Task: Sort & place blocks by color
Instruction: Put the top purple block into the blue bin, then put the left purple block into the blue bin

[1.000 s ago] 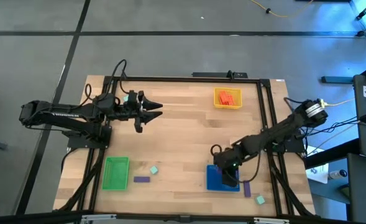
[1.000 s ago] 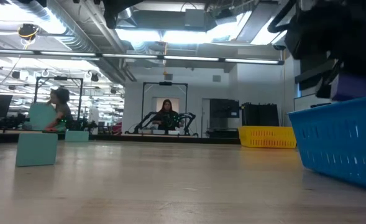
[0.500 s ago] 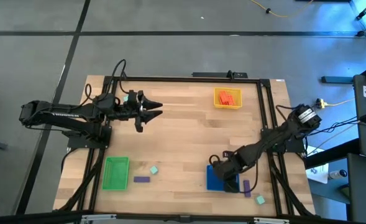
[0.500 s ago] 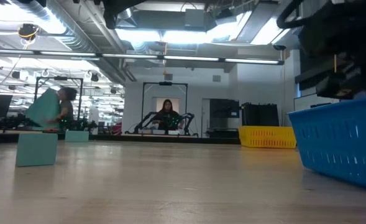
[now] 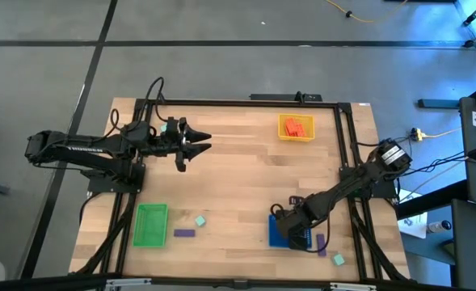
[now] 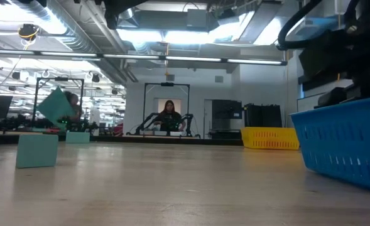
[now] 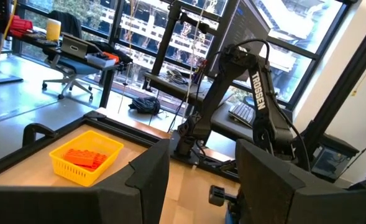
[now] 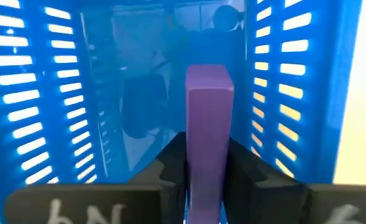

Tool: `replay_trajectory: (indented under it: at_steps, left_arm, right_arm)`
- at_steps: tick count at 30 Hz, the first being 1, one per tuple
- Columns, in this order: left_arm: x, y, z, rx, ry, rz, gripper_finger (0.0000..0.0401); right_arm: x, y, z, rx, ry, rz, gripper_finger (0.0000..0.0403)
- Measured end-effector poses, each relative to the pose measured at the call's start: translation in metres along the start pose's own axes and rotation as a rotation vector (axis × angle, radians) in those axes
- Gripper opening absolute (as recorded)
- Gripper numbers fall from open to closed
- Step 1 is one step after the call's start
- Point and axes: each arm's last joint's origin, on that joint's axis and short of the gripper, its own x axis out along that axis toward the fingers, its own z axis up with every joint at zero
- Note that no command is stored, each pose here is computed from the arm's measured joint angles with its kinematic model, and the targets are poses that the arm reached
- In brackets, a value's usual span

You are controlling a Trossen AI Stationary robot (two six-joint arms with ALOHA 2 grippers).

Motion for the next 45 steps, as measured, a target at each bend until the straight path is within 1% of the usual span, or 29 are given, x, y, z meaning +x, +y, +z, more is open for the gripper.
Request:
replay_trajectory:
  at_steps: [2, 5, 8, 12, 18, 21, 29, 35, 38, 41, 43, 45]
  left_arm:
    - [0.000, 0.000, 0.000, 0.000, 0.000, 0.000, 0.0174]
    - [0.000, 0.000, 0.000, 0.000, 0.000, 0.000, 0.0174]
    - [0.000, 0.000, 0.000, 0.000, 0.000, 0.000, 0.0174]
    - [0.000, 0.000, 0.000, 0.000, 0.000, 0.000, 0.0174]
    - [0.000, 0.000, 0.000, 0.000, -0.001, 0.001, 0.0174]
    - [0.000, 0.000, 0.000, 0.000, -0.001, 0.001, 0.0174]
    - [0.000, 0.000, 0.000, 0.000, -0.001, 0.001, 0.0174]
    - [0.000, 0.000, 0.000, 0.000, 0.000, 0.001, 0.0174]
    - [0.000, 0.000, 0.000, 0.000, 0.000, 0.001, 0.0174]
    - [0.000, 0.000, 0.000, 0.000, 0.000, 0.001, 0.0174]
    - [0.000, 0.000, 0.000, 0.000, 0.000, 0.001, 0.0174]
    - [0.000, 0.000, 0.000, 0.000, 0.000, 0.001, 0.0174]
  right_arm:
    - [0.000, 0.000, 0.000, 0.000, -0.001, -0.004, 0.0080]
    - [0.000, 0.000, 0.000, 0.000, -0.002, -0.003, 0.0117]
    - [0.000, 0.000, 0.000, -0.001, -0.003, -0.003, 0.0135]
    - [0.000, 0.000, 0.000, -0.003, 0.001, 0.005, 0.0140]
    - [0.000, 0.002, -0.001, -0.009, 0.045, 0.061, 0.0142]
    - [0.000, 0.002, -0.002, -0.030, 0.067, 0.082, 0.0143]
    - [-0.009, 0.001, -0.005, -0.069, 0.075, 0.082, 0.0144]
    - [-0.033, 0.000, -0.007, -0.123, 0.003, 0.117, 0.0144]
    - [-0.052, -0.002, -0.011, -0.149, -0.042, 0.133, 0.0144]
    - [-0.075, -0.007, -0.018, -0.149, -0.084, 0.141, 0.0144]
    - [-0.092, -0.009, -0.022, -0.149, -0.148, 0.161, 0.0144]
    - [-0.109, -0.013, -0.022, -0.148, -0.254, 0.172, 0.0144]
